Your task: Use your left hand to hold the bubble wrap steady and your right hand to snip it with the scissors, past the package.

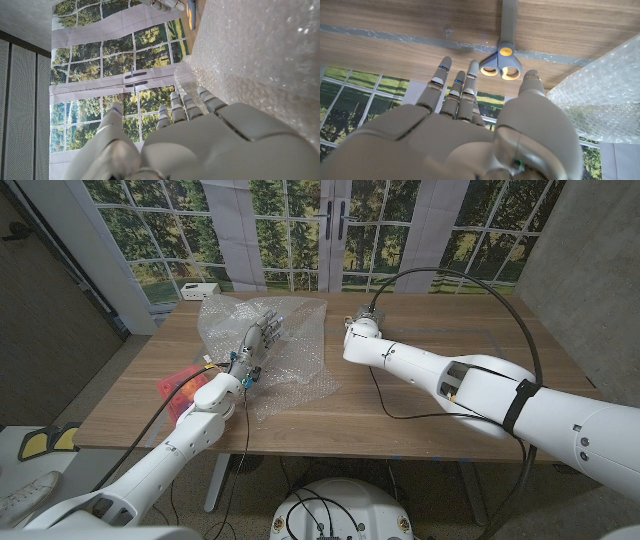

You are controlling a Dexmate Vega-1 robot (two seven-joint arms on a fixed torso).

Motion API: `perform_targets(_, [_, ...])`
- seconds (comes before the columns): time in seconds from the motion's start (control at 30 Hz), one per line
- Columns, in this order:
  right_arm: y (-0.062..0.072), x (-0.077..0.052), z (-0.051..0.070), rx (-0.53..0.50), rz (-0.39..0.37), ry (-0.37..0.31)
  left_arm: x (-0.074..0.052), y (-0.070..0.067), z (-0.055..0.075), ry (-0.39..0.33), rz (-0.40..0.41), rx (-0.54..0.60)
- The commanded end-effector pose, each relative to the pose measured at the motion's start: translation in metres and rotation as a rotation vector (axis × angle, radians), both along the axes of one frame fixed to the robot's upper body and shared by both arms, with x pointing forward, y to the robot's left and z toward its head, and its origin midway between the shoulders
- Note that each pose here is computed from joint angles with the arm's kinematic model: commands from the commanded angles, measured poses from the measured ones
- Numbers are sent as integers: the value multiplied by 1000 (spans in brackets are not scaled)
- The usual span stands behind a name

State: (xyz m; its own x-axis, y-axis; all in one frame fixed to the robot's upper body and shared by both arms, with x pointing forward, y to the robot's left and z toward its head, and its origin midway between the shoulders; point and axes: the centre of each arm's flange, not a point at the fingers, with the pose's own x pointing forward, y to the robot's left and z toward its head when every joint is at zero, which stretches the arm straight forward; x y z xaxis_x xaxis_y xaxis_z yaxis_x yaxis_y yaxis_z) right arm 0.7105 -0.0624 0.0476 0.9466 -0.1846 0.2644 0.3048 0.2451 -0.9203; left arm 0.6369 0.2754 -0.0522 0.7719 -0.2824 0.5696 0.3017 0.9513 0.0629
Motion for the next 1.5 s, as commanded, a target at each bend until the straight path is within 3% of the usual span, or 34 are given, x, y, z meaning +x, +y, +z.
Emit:
perform_targets(0.03, [3, 1, -3, -34, -15, -5, -1, 0, 1, -1, -2, 0])
perform_targets(1.5, [7, 13, -19, -79, -51, 7, -5, 3, -4, -1, 4, -11])
